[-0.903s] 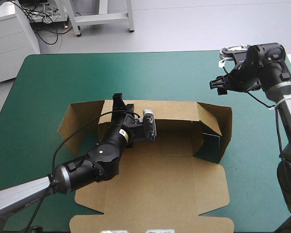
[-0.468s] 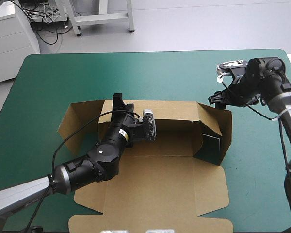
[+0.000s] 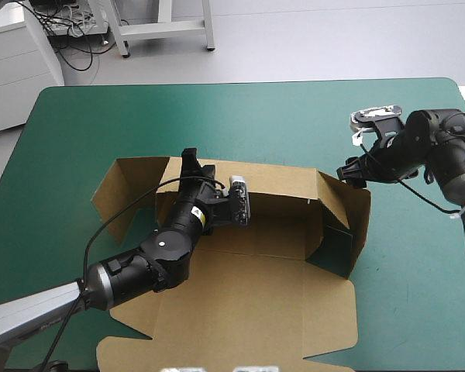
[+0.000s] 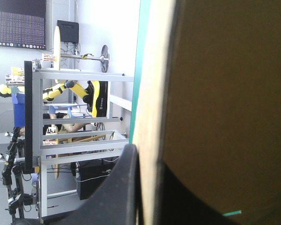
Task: Fold the box
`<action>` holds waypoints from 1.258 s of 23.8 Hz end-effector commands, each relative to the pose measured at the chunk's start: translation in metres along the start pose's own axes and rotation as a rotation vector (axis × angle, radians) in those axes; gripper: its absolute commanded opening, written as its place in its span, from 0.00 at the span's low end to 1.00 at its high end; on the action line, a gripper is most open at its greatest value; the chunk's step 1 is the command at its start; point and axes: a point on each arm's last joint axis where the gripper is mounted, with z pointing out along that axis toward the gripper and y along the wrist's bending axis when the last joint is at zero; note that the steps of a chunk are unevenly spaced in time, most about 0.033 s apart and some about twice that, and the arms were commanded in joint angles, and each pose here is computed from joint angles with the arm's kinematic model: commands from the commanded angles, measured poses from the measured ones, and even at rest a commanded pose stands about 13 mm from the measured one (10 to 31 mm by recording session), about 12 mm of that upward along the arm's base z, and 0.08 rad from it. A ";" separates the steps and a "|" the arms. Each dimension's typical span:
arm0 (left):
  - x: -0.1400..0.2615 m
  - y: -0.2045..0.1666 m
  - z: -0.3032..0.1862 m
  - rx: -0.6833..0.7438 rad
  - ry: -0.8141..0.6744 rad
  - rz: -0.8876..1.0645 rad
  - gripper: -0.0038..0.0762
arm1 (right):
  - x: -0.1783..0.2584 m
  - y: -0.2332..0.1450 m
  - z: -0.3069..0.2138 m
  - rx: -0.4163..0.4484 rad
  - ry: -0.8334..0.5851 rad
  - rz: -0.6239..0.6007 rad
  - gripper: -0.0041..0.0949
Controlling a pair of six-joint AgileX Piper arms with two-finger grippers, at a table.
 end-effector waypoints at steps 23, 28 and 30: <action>0.024 0.041 0.007 -0.156 0.073 -0.110 0.01 | -0.024 -0.038 -0.041 0.024 -0.258 0.099 0.75; 0.023 0.038 0.007 -0.120 0.055 -0.143 0.01 | -0.052 -0.041 -0.054 -0.001 -0.302 0.097 0.75; 0.022 0.036 0.007 -0.105 0.047 -0.158 0.01 | -0.060 -0.040 -0.069 0.006 -0.346 0.087 0.75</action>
